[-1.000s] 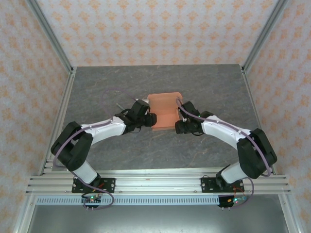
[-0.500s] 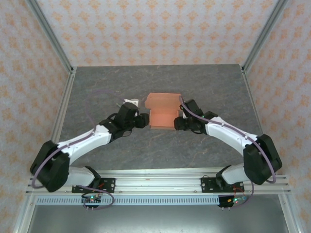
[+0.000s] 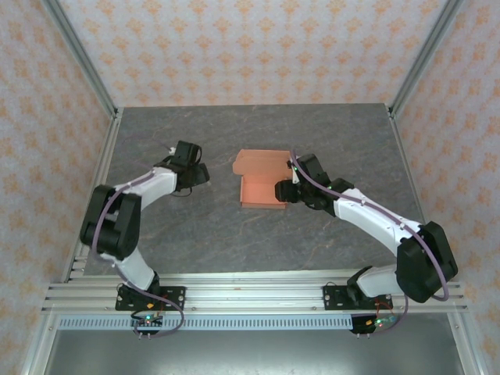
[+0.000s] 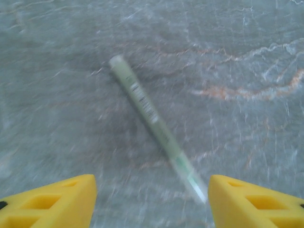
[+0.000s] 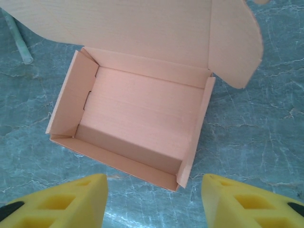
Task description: Fold the paper box
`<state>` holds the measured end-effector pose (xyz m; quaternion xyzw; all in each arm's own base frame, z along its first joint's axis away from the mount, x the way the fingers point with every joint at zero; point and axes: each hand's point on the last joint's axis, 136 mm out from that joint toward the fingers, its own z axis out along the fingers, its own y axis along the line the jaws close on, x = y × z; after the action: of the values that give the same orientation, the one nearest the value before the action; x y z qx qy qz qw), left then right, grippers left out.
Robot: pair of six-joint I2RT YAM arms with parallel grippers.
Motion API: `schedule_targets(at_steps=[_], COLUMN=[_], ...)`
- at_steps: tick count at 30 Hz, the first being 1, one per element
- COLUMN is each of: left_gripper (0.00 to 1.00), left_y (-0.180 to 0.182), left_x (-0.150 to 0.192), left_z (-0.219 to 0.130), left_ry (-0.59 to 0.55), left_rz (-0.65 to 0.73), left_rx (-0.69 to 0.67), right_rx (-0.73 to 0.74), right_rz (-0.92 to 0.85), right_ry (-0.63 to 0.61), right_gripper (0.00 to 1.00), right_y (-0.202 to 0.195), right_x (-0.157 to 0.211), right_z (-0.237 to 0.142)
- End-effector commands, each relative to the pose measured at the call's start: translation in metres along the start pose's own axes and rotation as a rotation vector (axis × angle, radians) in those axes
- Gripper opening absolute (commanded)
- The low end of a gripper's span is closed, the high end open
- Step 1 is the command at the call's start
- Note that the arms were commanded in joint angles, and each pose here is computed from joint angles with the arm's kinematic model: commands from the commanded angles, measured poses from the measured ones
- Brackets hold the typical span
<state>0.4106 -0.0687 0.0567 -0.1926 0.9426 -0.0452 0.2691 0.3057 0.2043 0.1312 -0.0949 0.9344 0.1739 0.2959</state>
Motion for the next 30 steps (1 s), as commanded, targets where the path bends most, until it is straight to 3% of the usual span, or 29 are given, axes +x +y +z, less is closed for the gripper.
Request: schedule_targets(at_steps=[1,10,21,26,30], left_gripper=[0.64,0.56,0.2,0.1,0.08], left_y=[0.007,0.006,0.006,0.001,-0.002], left_x=[-0.007,0.004,0.023,0.011,-0.006], left_z=[0.009,0.039,0.051,0.037,-0.009], left_ry=[0.034,0.102,0.151,0.101,-0.015], left_rz=[0.033,0.095,0.136,0.13,0.138], left_rx=[-0.097,-0.203,-0.234,-0.205,-0.165], right_rx=[-0.04,-0.033,-0.012,-0.005,0.008], right_rz=[-0.021,-0.053,-0.069,-0.068,-0.046], right_ry=[-0.034,-0.02,-0.026,-0.038,-0.038], right_gripper=[0.55,0.55,0.56,0.56,0.59], right_y=[0.01,0.007,0.002,0.002,-0.001], right_x=[-0.011,-0.004,-0.001,-0.005,-0.01], right_z=[0.0,0.005,0.002,-0.004,-0.014])
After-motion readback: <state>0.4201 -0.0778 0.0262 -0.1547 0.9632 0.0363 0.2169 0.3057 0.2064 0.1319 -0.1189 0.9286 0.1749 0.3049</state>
